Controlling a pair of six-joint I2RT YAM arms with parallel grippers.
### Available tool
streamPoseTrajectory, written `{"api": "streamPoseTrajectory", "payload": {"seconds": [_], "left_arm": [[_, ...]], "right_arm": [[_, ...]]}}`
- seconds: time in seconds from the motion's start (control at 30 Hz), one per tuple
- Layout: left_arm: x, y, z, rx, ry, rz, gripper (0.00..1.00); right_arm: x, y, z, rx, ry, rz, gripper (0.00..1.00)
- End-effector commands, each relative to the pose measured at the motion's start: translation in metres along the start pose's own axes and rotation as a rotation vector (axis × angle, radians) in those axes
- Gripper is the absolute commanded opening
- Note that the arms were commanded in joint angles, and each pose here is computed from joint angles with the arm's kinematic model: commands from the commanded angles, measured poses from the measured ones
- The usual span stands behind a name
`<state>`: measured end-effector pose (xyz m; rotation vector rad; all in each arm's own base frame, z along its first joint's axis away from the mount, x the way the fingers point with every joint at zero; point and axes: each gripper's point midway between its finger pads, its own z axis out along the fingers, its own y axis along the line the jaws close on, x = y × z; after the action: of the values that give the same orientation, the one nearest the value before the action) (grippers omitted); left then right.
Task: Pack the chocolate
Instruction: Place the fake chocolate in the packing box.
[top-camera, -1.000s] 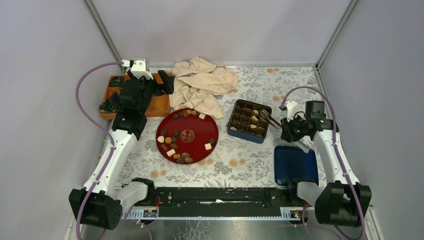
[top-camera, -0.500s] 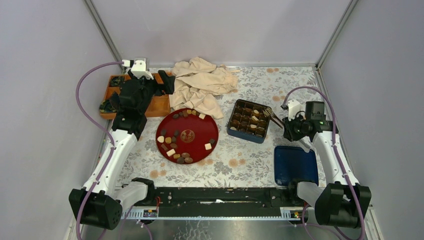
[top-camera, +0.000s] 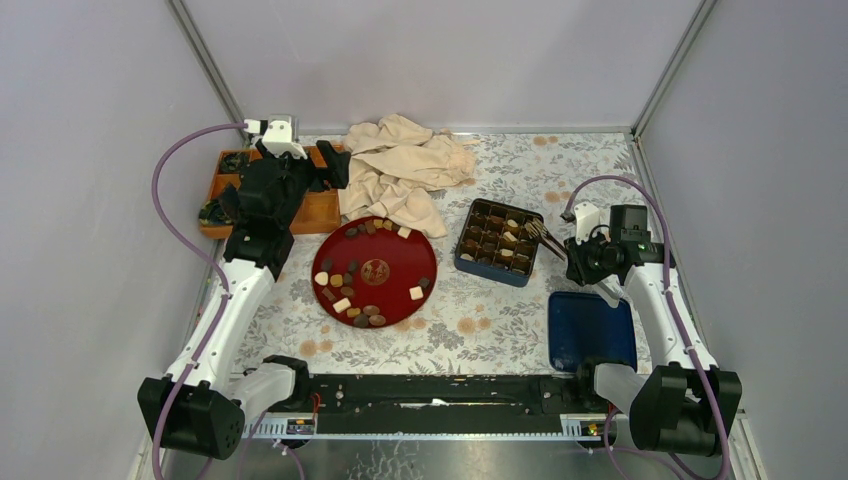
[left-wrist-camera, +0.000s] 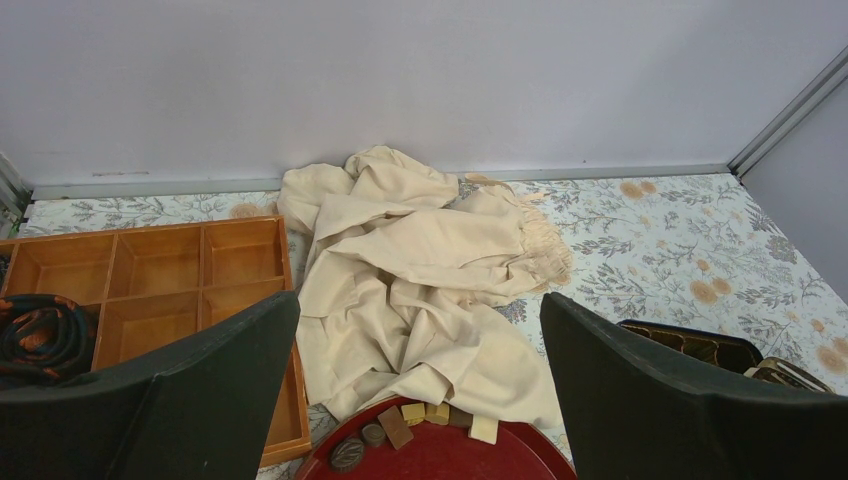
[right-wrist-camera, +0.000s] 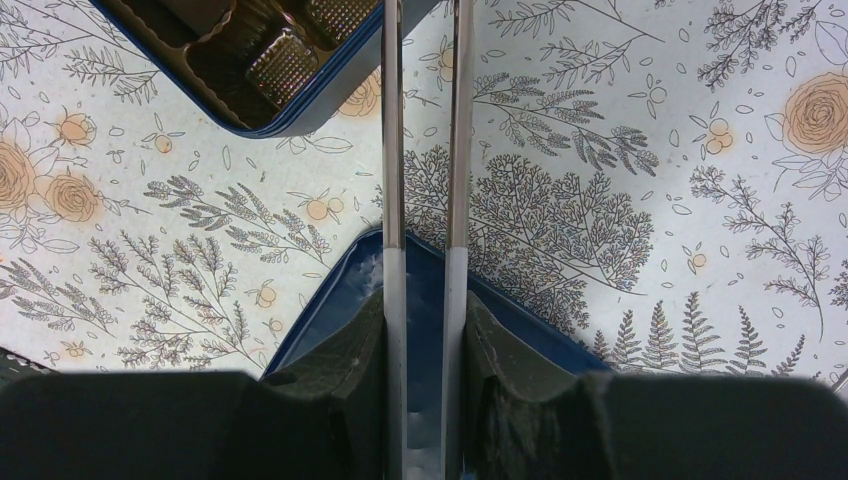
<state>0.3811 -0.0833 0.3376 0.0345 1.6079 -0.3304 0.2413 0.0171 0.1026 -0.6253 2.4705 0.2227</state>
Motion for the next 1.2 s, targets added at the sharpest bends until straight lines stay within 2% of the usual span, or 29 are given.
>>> {"api": "streamPoseTrajectory", "payload": {"seconds": [0.0, 0.4, 0.63, 0.9, 1.17], "left_arm": [[-0.009, -0.005, 0.001, 0.020, -0.037, -0.002, 0.99], [-0.009, -0.005, 0.001, 0.020, -0.038, -0.002, 0.99], [-0.008, -0.005, 0.001, 0.018, -0.036, -0.002, 0.99], [-0.009, -0.005, 0.001, 0.018, -0.038, -0.002, 0.99], [-0.009, -0.005, 0.001, 0.017, -0.038, -0.002, 0.99]], "right_arm": [[-0.007, -0.003, -0.001, 0.003, -0.032, -0.017, 0.25], [-0.007, -0.001, -0.001, -0.006, -0.034, -0.017, 0.36], [-0.007, -0.001, -0.001, -0.008, -0.033, -0.017, 0.39], [-0.007, 0.001, -0.001, -0.018, -0.035, -0.017, 0.39], [-0.007, 0.008, -0.001, -0.057, -0.036, -0.021, 0.35]]}}
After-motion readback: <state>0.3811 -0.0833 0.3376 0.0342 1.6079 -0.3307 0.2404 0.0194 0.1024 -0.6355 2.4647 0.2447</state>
